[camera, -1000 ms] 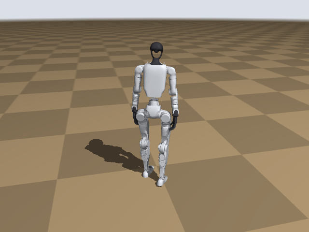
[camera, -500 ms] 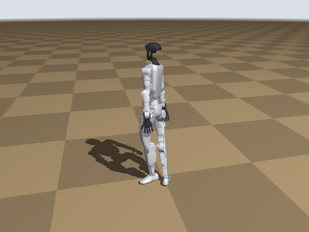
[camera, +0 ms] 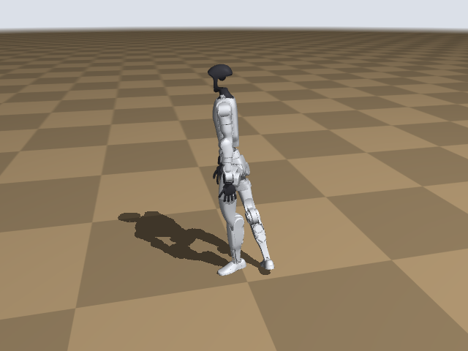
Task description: In place motions
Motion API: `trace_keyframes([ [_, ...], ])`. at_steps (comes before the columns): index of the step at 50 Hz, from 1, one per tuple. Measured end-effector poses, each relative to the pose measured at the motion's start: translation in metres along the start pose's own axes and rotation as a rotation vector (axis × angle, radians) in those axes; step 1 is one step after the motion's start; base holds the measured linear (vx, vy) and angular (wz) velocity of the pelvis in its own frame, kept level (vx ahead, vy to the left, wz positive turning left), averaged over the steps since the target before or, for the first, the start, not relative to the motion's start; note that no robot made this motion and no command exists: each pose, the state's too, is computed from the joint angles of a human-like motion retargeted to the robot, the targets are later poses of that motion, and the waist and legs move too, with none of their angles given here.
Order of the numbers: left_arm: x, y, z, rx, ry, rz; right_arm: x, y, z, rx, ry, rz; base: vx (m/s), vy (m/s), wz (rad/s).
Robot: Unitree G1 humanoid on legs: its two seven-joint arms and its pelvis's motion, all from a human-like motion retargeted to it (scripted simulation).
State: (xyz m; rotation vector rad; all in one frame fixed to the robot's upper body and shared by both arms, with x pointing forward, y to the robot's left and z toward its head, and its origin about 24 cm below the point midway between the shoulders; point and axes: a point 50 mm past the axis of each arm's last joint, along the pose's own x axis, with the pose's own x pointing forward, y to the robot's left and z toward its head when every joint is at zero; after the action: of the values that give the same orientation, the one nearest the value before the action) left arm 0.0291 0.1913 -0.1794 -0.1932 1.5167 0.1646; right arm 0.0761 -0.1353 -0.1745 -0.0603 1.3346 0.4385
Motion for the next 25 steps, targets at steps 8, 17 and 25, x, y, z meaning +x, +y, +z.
trace_keyframes([
  [8,0.000,-0.012,0.026,0.080,-0.067,-0.022,-0.004,-0.001,-0.040,0.013,0.151,-0.025,0.30,-0.27,1.38],
  [17,-0.002,-0.014,0.033,0.158,-0.041,-0.036,-0.009,-0.008,-0.058,0.117,0.212,-0.092,0.05,-0.21,0.17],
  [25,-0.001,-0.005,0.017,0.249,0.020,-0.016,-0.009,-0.007,-0.061,0.263,0.163,-0.128,0.03,-0.15,0.24],
])
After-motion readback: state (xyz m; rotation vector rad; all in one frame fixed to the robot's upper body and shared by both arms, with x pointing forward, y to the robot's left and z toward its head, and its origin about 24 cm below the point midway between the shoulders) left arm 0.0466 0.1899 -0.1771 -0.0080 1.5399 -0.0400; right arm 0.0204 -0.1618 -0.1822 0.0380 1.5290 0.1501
